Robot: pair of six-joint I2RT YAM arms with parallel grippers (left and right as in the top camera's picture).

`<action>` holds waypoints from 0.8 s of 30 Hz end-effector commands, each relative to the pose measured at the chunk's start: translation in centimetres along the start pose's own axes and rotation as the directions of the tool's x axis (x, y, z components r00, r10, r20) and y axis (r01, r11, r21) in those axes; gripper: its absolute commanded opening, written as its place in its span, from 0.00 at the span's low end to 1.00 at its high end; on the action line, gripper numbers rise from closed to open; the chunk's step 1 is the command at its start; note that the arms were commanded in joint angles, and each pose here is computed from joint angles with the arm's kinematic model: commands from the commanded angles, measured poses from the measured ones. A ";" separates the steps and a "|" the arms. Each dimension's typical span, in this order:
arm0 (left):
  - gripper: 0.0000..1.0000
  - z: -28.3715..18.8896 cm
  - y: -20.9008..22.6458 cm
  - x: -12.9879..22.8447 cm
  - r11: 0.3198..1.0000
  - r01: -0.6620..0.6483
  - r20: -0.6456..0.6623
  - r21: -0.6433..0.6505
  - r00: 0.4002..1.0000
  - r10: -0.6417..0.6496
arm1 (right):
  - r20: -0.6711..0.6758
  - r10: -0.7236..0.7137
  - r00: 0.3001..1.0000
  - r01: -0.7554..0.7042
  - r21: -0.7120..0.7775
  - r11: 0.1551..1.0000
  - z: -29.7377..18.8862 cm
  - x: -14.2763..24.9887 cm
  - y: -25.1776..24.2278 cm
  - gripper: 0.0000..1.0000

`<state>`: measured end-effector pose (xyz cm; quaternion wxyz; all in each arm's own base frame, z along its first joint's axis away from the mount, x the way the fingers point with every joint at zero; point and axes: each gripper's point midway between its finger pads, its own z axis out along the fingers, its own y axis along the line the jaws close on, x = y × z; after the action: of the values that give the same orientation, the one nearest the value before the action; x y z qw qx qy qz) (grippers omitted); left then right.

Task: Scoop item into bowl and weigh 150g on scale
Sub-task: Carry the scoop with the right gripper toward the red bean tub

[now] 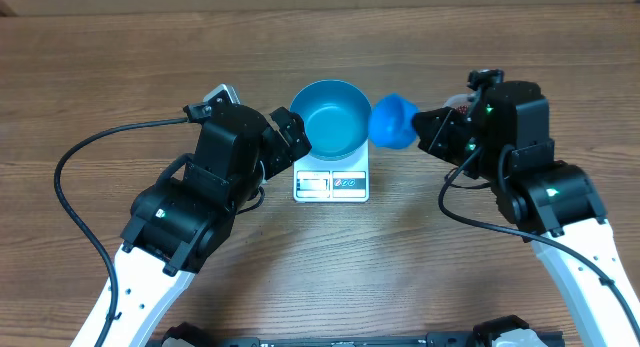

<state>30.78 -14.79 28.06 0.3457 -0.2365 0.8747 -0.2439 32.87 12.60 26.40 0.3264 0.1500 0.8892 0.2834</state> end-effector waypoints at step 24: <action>1.00 -0.7 -0.2 -0.6 0.994 -0.112 0.024 -0.001 0.993 0.112 | 0.046 -0.315 0.948 0.174 0.755 0.632 -5.8 -8.3 -9.3 0.04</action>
<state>30.66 -14.66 27.88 0.3544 -0.1957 0.8868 -0.2230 34.02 1.06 26.72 0.3252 0.1628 0.9251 -0.1091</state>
